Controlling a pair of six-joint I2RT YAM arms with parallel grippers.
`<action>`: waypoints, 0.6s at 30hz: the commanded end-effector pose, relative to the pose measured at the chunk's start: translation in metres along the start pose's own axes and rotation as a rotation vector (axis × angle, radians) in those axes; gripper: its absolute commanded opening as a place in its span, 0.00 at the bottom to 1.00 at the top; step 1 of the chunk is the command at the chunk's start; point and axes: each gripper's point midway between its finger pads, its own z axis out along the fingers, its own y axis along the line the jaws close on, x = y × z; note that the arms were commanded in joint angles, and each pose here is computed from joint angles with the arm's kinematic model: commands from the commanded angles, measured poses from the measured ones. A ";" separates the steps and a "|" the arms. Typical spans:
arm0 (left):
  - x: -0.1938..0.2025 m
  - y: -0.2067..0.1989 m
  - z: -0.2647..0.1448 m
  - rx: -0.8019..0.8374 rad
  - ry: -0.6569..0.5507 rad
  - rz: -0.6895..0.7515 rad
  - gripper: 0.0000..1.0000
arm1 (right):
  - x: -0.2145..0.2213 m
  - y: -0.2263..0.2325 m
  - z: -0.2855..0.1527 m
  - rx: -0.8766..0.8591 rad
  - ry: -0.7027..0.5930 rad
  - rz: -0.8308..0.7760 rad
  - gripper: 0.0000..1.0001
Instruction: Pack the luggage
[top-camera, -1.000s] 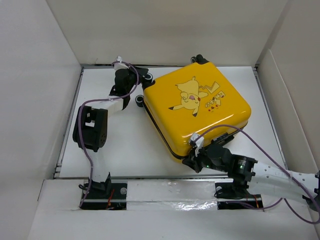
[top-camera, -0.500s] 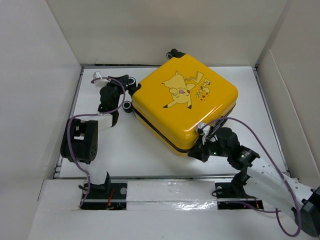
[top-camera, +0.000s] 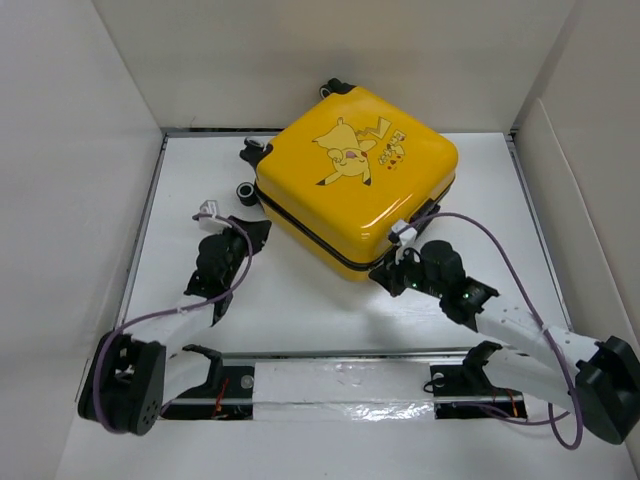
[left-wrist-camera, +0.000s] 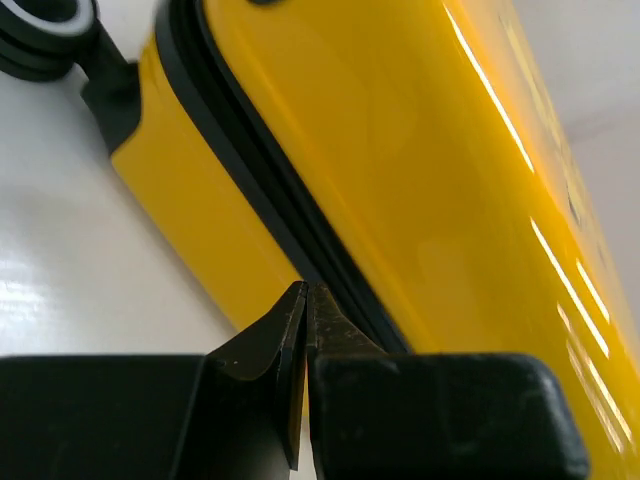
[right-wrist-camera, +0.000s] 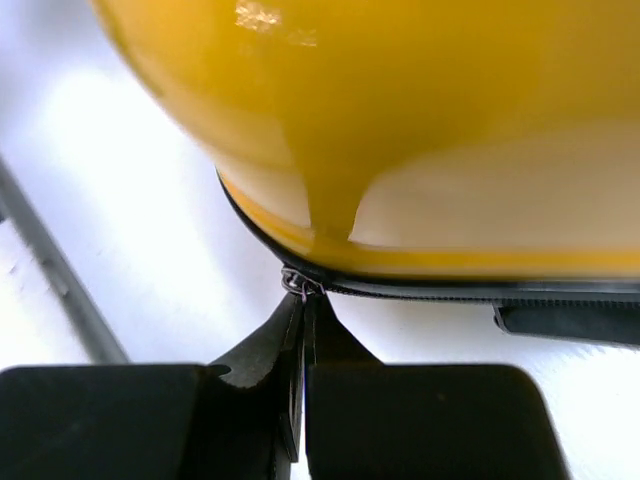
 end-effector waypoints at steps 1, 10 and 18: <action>0.016 -0.005 -0.022 0.022 0.028 0.119 0.00 | -0.060 -0.013 -0.016 0.102 -0.301 0.003 0.00; 0.120 -0.102 -0.034 0.243 0.262 0.324 0.00 | -0.049 -0.017 -0.056 0.153 -0.296 0.038 0.00; 0.186 -0.148 -0.021 0.394 0.404 0.353 0.00 | -0.027 0.004 -0.051 0.121 -0.209 0.040 0.00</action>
